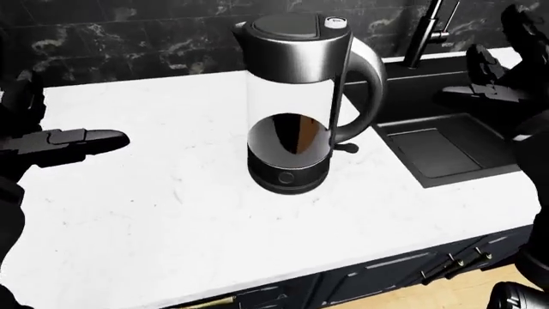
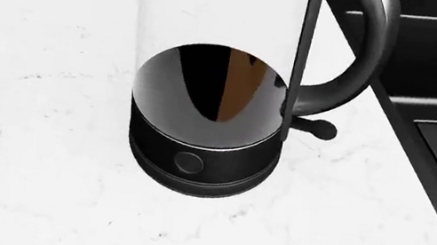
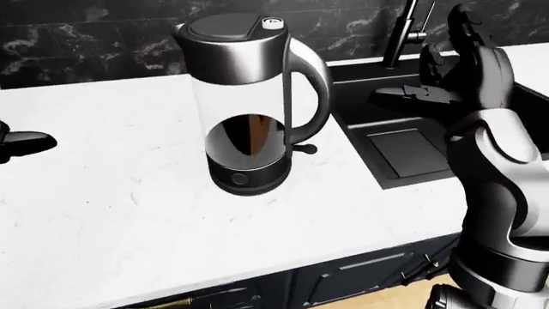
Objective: Press the button to open the lid of the electric kettle.
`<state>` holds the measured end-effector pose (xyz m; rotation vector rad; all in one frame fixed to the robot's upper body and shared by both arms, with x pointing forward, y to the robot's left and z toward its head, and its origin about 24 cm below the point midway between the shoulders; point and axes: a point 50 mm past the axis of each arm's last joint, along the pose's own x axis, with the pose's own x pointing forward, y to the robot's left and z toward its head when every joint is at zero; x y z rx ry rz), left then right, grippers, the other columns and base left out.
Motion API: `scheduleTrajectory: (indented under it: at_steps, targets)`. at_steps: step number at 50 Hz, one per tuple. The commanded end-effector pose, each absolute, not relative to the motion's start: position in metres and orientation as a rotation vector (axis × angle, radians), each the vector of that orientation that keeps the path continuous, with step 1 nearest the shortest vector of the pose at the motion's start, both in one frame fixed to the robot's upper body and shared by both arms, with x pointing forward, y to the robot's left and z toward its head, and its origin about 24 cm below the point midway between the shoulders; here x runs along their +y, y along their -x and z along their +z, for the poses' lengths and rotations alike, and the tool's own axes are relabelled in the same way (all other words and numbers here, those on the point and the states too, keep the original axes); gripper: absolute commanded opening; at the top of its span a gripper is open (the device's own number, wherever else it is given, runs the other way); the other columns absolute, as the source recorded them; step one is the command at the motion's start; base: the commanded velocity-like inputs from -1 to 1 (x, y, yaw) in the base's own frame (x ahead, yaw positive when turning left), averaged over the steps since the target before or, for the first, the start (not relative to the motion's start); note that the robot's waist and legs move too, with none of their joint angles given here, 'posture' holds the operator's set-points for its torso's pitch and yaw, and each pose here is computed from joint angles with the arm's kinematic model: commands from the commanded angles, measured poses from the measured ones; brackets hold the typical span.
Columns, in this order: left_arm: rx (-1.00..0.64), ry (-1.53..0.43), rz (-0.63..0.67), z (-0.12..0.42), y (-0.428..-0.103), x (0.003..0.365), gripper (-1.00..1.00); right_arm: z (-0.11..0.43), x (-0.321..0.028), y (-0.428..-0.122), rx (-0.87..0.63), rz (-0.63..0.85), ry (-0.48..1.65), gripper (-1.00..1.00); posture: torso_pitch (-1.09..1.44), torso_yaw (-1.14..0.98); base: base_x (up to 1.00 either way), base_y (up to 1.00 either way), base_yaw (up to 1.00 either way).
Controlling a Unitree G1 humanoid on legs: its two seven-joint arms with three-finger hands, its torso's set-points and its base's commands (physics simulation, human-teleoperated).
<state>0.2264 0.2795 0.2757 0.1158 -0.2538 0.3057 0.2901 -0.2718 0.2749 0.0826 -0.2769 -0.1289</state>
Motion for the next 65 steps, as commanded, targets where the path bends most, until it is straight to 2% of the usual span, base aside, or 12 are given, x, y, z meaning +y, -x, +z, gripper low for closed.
scheduleTrajectory:
  at_steps: [1,15,19,30,40,65]
  targets:
    - [-0.360,-0.142,0.291,0.292,-0.219,0.274,1.00,0.300,-0.278,-0.278,-0.410,-0.161,-0.065,1.00,0.00,0.00,0.02,-0.18,0.00]
    - [-0.374,-0.133,0.291,0.294,-0.219,0.274,1.00,0.303,-0.277,-0.278,-0.425,-0.171,-0.061,1.00,0.00,0.00,0.01,-0.10,0.00]
    - [-0.397,-0.058,0.272,0.296,-0.218,0.275,1.00,0.303,-0.277,-0.278,-0.427,-0.172,-0.046,1.00,0.00,0.00,0.00,0.00,0.00]
    - [-0.430,-0.094,0.243,0.295,-0.213,0.272,1.00,0.304,-0.277,-0.278,-0.419,-0.174,-0.021,1.00,0.00,0.00,0.00,0.00,0.00]
    - [-0.390,-0.075,0.224,0.294,-0.214,0.269,1.00,0.309,-0.275,-0.283,-0.409,-0.183,0.011,1.00,0.00,0.00,0.00,0.00,0.00]
    - [-0.381,-0.059,0.217,0.294,-0.214,0.269,1.00,0.312,-0.274,-0.282,-0.408,-0.183,0.012,1.00,-0.19,0.00,0.00,0.00,0.00]
